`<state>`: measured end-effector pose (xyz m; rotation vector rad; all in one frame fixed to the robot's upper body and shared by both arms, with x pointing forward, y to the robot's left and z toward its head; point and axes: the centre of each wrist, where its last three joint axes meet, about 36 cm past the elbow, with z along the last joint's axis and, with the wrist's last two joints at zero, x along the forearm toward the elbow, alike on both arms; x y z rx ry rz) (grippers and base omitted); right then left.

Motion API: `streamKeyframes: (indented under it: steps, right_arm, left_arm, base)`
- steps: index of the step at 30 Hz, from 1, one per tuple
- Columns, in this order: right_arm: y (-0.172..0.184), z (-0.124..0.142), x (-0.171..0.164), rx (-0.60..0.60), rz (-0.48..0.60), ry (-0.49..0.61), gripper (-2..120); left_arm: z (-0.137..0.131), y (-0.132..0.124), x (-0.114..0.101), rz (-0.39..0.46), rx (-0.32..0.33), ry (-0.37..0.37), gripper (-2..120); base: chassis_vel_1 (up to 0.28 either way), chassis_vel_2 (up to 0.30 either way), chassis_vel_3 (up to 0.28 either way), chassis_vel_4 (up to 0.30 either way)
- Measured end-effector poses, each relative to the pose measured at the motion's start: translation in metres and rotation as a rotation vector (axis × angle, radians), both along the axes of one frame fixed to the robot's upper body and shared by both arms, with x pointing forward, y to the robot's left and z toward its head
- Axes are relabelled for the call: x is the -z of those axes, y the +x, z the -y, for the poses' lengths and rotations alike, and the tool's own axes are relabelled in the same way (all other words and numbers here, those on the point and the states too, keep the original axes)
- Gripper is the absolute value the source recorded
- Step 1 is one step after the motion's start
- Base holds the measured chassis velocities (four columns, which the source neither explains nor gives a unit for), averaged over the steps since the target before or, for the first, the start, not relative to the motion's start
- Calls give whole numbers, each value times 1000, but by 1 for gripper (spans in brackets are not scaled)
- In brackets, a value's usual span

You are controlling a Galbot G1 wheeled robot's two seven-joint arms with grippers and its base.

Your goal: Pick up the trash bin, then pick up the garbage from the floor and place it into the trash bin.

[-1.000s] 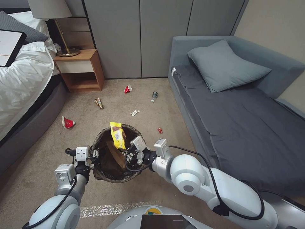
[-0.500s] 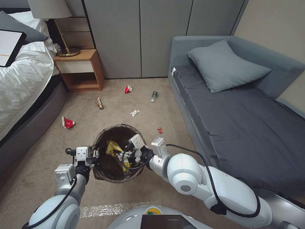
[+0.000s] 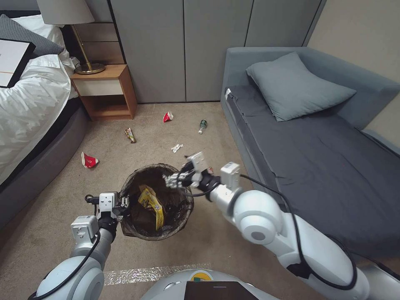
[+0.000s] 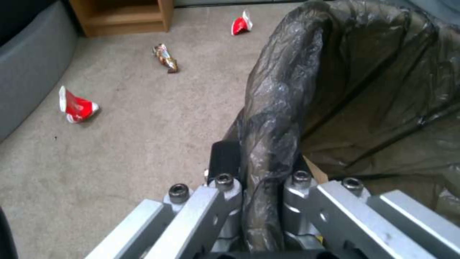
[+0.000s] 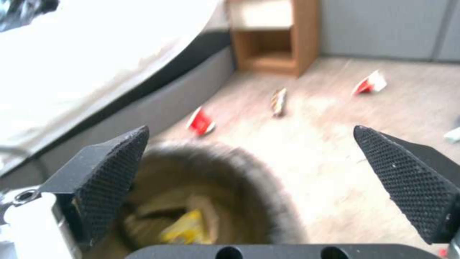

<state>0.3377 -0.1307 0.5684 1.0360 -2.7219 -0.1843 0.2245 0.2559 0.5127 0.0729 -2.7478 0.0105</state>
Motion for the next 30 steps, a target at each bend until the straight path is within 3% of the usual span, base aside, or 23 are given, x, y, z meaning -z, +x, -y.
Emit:
streamKeyframes:
  steps: [6,13,22,30]
  right_arm:
    - [0,31,20,156,143,-1,100]
    - [-13,55,74,448,316,-141,100]
    - [-46,74,101,655,318,-196,100]
    - [-65,83,106,727,304,-213,100]
  left_arm:
    - [-2,1,-1,3,0,8,5]
    - [-2,2,-2,19,-9,10,5]
    - [-2,0,-1,33,-13,47,5]
    - [-6,-1,-1,33,-18,83,5]
  base:
    - [0,0,0,0]
    - [0,0,0,0]
    - [0,0,0,0]
    - [0,0,0,0]
